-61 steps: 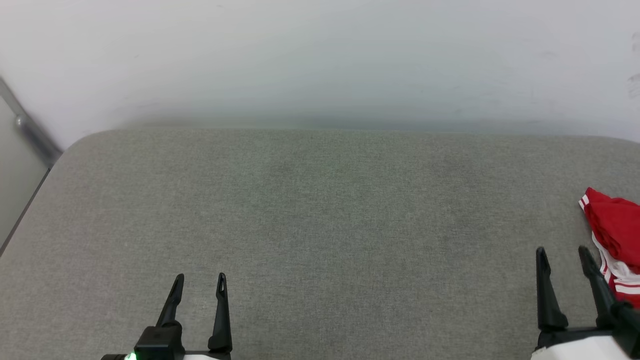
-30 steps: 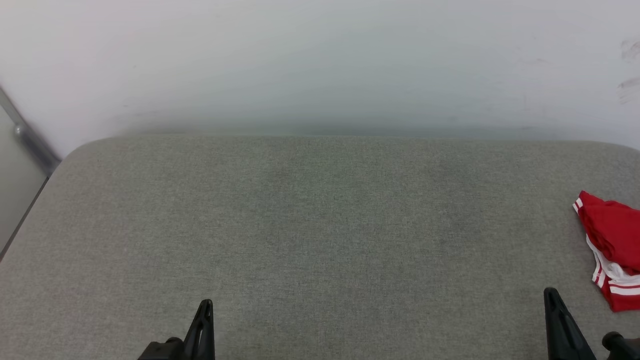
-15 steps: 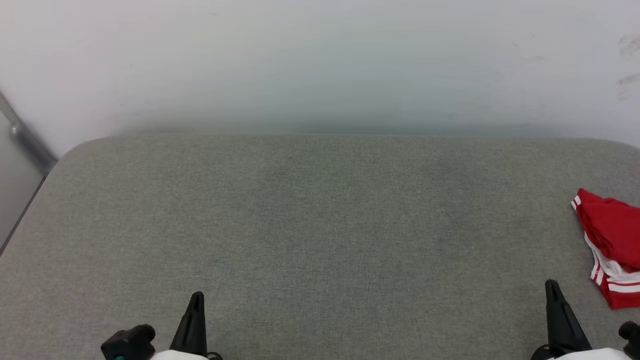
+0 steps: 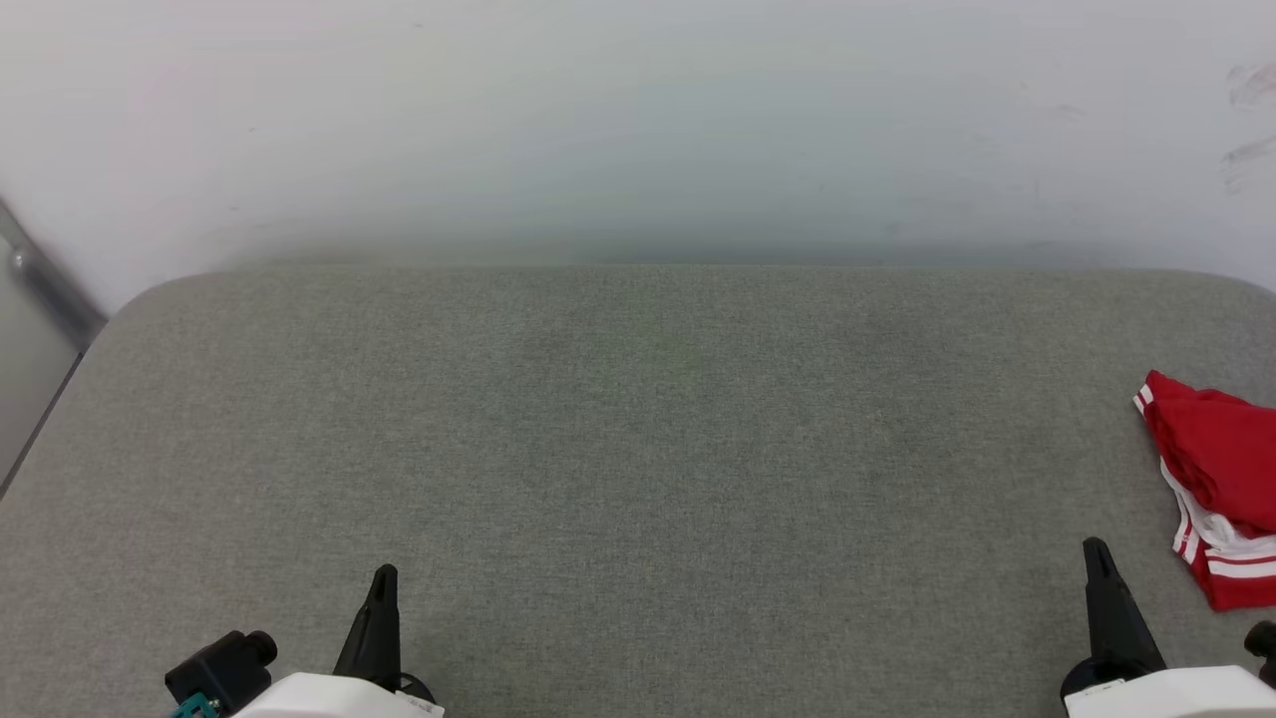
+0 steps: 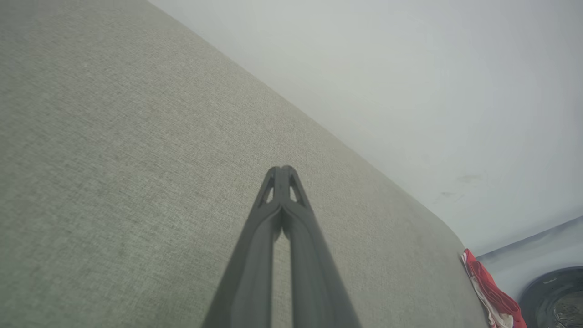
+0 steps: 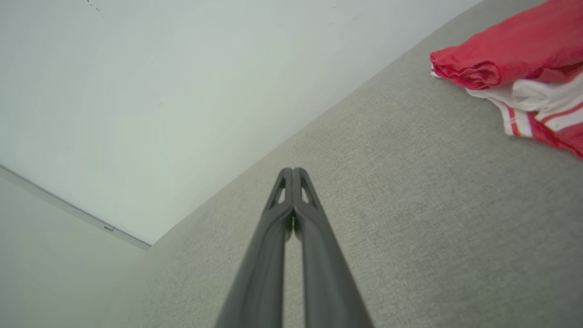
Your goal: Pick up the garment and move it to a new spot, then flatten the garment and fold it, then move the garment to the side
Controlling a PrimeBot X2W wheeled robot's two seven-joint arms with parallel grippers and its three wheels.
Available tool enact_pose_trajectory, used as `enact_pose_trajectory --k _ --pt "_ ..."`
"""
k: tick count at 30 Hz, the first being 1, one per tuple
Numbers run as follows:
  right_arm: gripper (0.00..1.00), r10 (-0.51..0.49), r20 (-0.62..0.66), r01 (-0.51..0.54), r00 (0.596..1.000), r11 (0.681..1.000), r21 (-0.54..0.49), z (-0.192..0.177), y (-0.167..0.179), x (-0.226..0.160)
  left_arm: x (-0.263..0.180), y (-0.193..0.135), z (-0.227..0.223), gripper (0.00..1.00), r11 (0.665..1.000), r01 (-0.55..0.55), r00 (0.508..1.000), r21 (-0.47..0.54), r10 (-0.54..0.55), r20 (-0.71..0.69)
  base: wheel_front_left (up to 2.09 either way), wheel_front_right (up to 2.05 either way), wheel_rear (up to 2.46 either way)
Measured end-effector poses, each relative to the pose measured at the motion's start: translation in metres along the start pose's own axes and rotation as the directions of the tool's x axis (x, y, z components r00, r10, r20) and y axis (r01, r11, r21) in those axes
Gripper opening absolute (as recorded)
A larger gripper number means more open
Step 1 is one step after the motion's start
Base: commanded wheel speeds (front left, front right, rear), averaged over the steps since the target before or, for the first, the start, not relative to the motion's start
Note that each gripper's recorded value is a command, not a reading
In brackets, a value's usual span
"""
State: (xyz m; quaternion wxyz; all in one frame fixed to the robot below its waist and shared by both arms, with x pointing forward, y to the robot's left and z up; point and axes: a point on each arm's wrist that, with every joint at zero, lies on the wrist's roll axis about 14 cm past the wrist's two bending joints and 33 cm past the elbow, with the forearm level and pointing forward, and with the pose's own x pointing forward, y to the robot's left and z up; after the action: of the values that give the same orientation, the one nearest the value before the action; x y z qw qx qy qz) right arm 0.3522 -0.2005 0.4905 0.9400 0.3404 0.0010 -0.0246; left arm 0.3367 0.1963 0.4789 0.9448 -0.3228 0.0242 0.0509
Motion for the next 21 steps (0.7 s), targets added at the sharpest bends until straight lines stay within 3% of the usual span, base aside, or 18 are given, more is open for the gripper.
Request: enact_pose_trajectory --k 21 --pt "0.00 -0.013 -0.021 0.019 1.000 0.964 0.266 0.000 0.000 0.010 0.013 0.001 0.003 0.00 0.961 -0.007 1.000 -0.277 0.000 -0.024 0.00 0.00 0.00"
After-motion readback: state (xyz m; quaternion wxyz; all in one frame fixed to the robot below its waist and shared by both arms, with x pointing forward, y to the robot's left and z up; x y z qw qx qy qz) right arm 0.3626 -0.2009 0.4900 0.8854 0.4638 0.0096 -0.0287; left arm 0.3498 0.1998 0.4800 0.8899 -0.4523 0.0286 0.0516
